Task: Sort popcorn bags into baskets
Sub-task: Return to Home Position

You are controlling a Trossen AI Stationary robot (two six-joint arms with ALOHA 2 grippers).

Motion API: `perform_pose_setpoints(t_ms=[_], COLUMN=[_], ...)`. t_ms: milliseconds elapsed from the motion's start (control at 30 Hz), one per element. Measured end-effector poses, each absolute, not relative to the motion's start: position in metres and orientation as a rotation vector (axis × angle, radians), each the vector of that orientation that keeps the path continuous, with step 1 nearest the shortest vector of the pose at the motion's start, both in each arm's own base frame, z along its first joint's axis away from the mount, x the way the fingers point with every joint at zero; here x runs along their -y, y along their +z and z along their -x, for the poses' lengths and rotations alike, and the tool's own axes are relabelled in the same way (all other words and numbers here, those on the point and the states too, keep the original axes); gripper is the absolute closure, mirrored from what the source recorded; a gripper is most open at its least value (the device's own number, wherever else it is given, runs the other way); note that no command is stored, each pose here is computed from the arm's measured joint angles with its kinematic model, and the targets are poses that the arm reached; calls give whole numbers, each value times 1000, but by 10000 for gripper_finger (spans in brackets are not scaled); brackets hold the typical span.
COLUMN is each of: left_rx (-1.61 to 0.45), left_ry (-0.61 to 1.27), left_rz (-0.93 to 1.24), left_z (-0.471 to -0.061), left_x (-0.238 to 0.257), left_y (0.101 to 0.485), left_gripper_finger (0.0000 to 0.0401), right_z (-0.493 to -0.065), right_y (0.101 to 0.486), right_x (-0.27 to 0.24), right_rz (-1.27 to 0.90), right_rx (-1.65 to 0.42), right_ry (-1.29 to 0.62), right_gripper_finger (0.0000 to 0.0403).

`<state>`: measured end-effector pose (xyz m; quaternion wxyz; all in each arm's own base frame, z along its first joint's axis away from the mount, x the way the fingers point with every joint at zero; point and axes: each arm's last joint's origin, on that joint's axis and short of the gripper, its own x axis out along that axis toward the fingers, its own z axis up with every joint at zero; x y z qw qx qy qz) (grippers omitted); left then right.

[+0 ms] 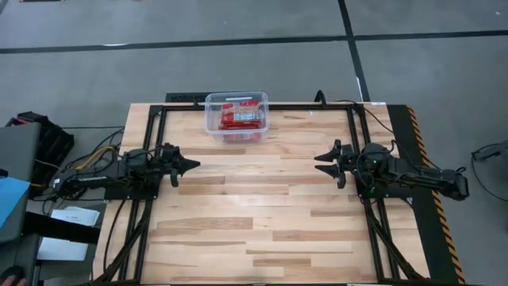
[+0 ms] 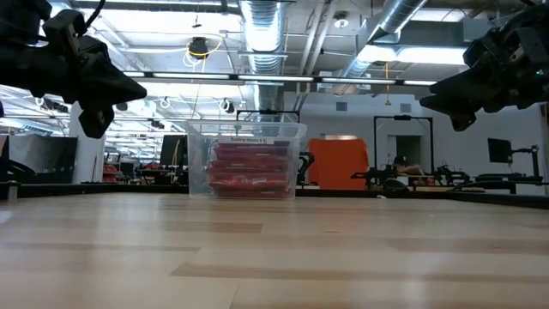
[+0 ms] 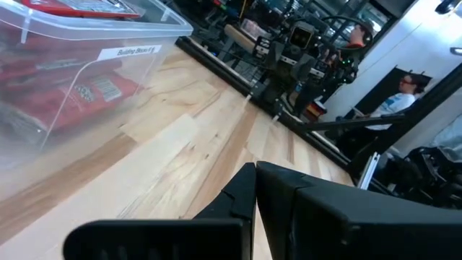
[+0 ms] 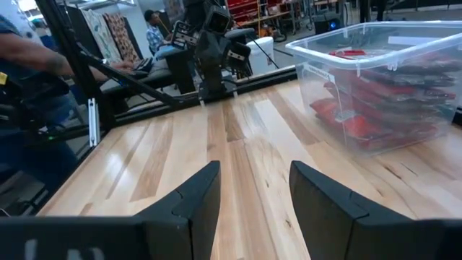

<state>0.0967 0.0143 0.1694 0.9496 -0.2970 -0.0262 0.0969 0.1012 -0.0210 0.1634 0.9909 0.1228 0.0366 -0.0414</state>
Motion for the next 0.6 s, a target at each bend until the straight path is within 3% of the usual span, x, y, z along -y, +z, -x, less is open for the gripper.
perform_pose_setpoints(t_ms=[600], left_rx=[52], left_ry=[198], left_rz=[604], left_z=[-97], left_x=[-14], left_y=[170], left_gripper_finger=[401], right_z=[-101], right_y=[163], right_x=[21], right_rz=[-247], right_rx=[-75], right_ry=[-83], right_gripper_finger=[217])
